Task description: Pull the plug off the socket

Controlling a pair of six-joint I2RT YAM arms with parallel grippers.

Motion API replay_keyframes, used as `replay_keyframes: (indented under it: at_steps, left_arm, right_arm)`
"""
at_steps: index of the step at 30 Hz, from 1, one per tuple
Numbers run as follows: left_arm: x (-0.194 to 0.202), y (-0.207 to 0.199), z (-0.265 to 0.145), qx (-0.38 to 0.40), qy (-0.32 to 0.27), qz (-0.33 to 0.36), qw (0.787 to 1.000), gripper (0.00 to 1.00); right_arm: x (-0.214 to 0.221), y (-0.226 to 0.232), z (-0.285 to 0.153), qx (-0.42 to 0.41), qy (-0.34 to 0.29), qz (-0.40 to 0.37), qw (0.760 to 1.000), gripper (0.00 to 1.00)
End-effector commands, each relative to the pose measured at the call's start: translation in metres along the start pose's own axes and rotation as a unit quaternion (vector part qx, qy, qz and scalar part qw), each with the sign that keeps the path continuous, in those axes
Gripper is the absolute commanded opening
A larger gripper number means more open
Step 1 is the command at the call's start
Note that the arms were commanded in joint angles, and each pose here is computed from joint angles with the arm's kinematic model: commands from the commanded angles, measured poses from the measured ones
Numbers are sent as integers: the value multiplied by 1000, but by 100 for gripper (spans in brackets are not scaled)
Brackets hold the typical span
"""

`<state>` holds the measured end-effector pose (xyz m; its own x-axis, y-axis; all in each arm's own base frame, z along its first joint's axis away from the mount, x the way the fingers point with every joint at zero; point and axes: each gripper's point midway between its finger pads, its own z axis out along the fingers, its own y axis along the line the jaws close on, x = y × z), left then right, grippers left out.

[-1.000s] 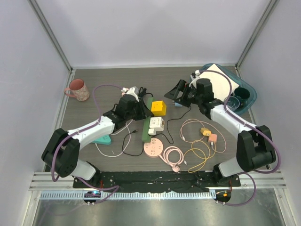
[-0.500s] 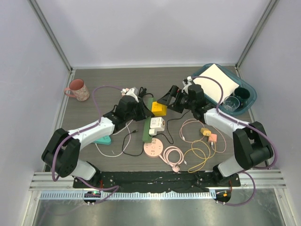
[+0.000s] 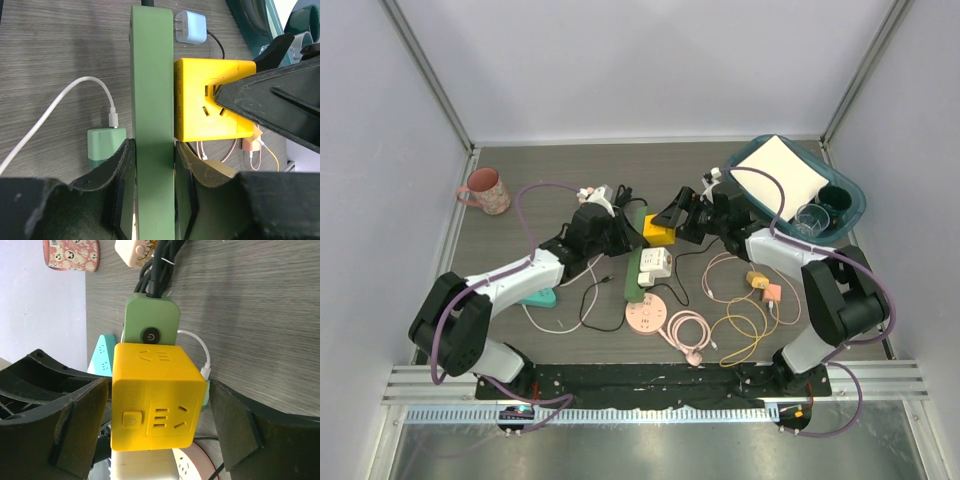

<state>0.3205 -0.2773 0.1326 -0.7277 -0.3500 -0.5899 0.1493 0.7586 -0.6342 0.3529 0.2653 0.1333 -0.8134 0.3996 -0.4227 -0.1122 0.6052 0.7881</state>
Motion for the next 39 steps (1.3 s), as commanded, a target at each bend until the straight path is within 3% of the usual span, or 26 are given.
replay_keyframes:
  at_steps: [1,5,6,7,8,10,11,13,14,20,39]
  left_arm:
    - [-38,-44,-5,83,-61,-10,995,0]
    - [-37,-44,-4,84,-58,-9,995,0]
    - [-36,-43,-3,82,-56,-9,995,0]
    - [-34,-42,-2,80,-51,-9,995,0]
    - [-33,-42,-2,79,-48,-9,996,1]
    - [-28,-39,1,72,-36,-9,997,13]
    - [-26,-38,1,72,-32,-9,997,31]
    - [-22,-37,1,74,-26,-8,997,45]
    - [-22,-37,0,73,-26,-9,997,53]
    - [-17,-26,-3,53,-19,8,998,64]
    - [4,-9,11,33,25,46,998,61]
  right_arm:
    - [-6,24,6,-56,-5,-3,998,83]
    - [-5,24,9,-57,-1,0,998,70]
    - [-4,24,8,-58,0,1,998,61]
    - [-5,25,8,-58,-2,-1,998,37]
    - [-5,26,7,-59,-3,-1,998,29]
    - [-7,31,3,-67,-7,-5,998,13]
    - [-8,34,2,-71,-9,-8,997,9]
    - [-12,40,-2,-80,-17,-12,997,1]
    - [-14,42,-2,-81,-20,-10,996,1]
    - [-20,54,-10,-98,-33,-15,994,1]
    - [-20,64,-16,-117,-34,-25,992,1]
